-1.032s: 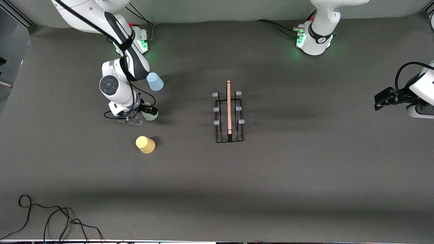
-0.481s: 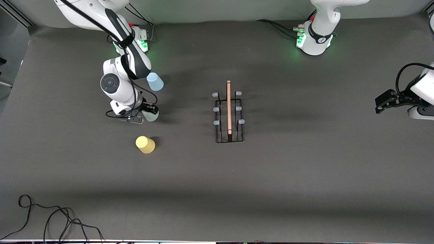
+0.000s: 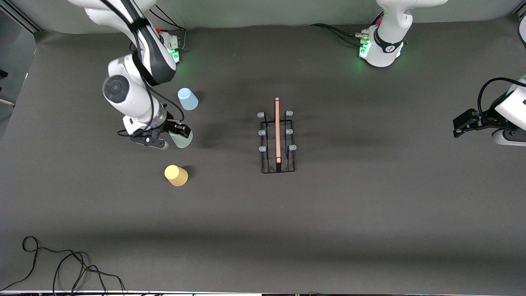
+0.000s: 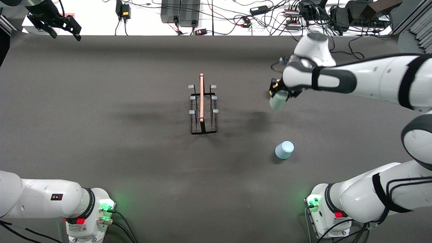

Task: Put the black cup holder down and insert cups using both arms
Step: 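Lift the pale green cup with the right gripper, then place the green cup onto a rack peg with the right gripper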

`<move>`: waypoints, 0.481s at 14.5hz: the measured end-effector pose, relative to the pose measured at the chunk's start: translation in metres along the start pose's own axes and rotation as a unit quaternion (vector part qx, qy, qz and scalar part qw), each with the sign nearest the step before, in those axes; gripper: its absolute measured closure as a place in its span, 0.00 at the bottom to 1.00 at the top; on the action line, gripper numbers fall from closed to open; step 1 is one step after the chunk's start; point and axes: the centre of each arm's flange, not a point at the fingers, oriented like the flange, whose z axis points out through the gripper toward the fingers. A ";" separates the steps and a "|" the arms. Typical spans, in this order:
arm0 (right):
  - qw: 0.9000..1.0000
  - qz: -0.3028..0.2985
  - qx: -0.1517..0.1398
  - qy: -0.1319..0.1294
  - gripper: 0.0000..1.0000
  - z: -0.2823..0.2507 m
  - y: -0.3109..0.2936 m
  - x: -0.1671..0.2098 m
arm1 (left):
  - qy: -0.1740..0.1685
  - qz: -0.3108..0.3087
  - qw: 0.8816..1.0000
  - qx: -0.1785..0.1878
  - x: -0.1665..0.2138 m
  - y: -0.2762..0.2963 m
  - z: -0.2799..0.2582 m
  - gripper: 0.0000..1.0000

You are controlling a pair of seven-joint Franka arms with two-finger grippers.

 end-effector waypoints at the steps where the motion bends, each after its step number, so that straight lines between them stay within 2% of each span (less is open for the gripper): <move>1: 1.000 0.014 0.003 -0.001 0.33 -0.022 -0.017 -0.004 | -0.002 0.000 1.000 -0.001 0.000 0.001 0.000 0.00; 4: 0.999 0.052 0.012 0.005 0.33 -0.050 -0.068 -0.034 | -0.009 0.001 1.000 -0.002 -0.002 0.002 0.002 0.00; 7: 0.996 0.092 0.008 0.003 0.33 -0.038 -0.121 -0.089 | -0.018 -0.008 1.000 -0.003 -0.004 0.000 0.003 0.00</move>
